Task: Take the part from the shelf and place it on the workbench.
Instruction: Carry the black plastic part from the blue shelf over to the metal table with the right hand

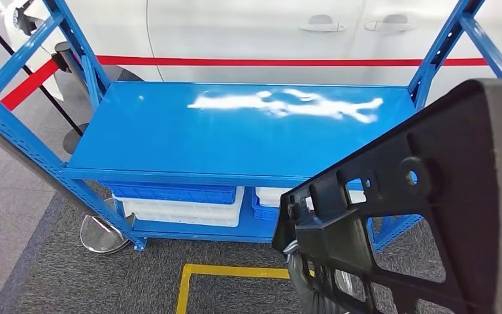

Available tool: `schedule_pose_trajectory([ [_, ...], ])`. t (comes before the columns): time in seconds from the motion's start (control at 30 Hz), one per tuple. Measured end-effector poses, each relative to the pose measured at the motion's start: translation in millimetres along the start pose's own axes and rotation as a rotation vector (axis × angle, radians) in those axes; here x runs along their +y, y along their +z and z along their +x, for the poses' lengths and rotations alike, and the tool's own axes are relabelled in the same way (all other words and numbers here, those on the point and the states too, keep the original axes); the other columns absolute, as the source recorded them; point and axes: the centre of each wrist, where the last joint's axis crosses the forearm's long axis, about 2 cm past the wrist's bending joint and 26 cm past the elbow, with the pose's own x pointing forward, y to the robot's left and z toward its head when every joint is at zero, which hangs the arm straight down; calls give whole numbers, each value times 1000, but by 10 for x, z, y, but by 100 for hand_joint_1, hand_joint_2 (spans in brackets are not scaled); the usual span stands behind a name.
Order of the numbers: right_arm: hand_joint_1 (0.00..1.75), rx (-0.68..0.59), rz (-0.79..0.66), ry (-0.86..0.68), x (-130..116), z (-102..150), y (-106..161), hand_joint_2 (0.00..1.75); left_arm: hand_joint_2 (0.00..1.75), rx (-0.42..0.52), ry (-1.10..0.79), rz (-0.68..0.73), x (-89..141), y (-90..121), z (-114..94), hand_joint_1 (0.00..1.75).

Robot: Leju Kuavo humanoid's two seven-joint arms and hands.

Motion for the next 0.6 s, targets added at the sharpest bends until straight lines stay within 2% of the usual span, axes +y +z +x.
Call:
schedule_pose_trajectory([
  [0.33,175,28,-28,-13,-45,0,184,175,0,15,-16,-16,-10,15,-20,0],
  [0.6,175,15,-38,-12,-46,42,176,175,0,26,-26,-24,-6,17,-23,0],
])
